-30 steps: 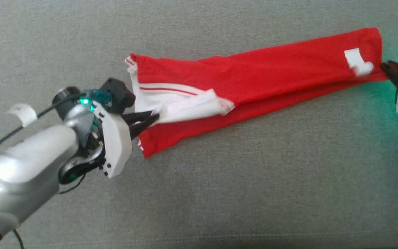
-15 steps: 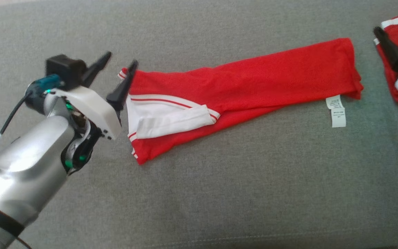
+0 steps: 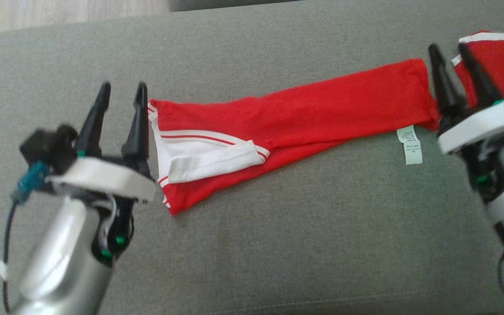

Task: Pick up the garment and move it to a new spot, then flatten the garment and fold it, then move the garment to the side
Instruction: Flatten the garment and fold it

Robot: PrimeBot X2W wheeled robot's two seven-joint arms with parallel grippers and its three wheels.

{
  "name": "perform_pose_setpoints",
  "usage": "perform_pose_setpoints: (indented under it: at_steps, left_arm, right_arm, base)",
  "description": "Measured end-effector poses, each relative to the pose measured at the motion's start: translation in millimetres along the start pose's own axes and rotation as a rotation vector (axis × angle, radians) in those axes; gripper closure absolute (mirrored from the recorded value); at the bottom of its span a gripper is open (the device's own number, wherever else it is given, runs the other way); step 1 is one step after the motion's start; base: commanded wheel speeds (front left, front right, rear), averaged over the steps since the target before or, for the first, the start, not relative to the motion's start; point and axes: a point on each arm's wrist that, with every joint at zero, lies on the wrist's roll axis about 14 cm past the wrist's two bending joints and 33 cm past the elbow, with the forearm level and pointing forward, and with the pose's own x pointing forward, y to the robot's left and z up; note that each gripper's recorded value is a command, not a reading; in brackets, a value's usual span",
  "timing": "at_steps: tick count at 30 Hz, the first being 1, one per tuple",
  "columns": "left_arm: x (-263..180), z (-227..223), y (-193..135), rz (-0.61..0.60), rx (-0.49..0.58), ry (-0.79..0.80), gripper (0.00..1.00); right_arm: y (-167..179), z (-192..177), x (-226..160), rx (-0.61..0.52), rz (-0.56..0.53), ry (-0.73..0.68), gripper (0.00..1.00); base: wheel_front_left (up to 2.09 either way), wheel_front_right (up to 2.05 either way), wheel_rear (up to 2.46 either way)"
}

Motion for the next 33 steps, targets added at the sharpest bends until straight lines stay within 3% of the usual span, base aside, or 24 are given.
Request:
perform_pose_setpoints:
  at_steps: [6, 14, 25, 33]
  left_arm:
    - [-24.8, -20.6, 2.0, 0.022, -0.018, 0.026, 0.00]
    - [-30.1, -30.8, 9.2, 0.024, 0.000, 0.039, 0.00]
    - [-28.5, -50.2, 24.5, 0.065, -0.006, 0.085, 0.00]
    - [-28.8, -58.0, 36.7, 0.097, -0.003, 0.107, 0.00]
  right_arm:
    - [11.7, -32.5, -12.9, 0.030, -0.018, 0.022, 0.00]
    - [-8.1, -49.4, -2.0, -0.031, -0.078, 0.062, 0.00]
    - [-71.7, -107.5, 10.9, -0.146, -0.261, 0.334, 0.00]
    - [-83.5, -135.2, 17.0, -0.136, -0.321, 0.446, 0.00]
  base:
    - [0.00, 0.00, 0.00]
    - [0.00, 0.00, 0.00]
    - [0.00, 0.00, 0.00]
    - [0.00, 0.00, 0.00]
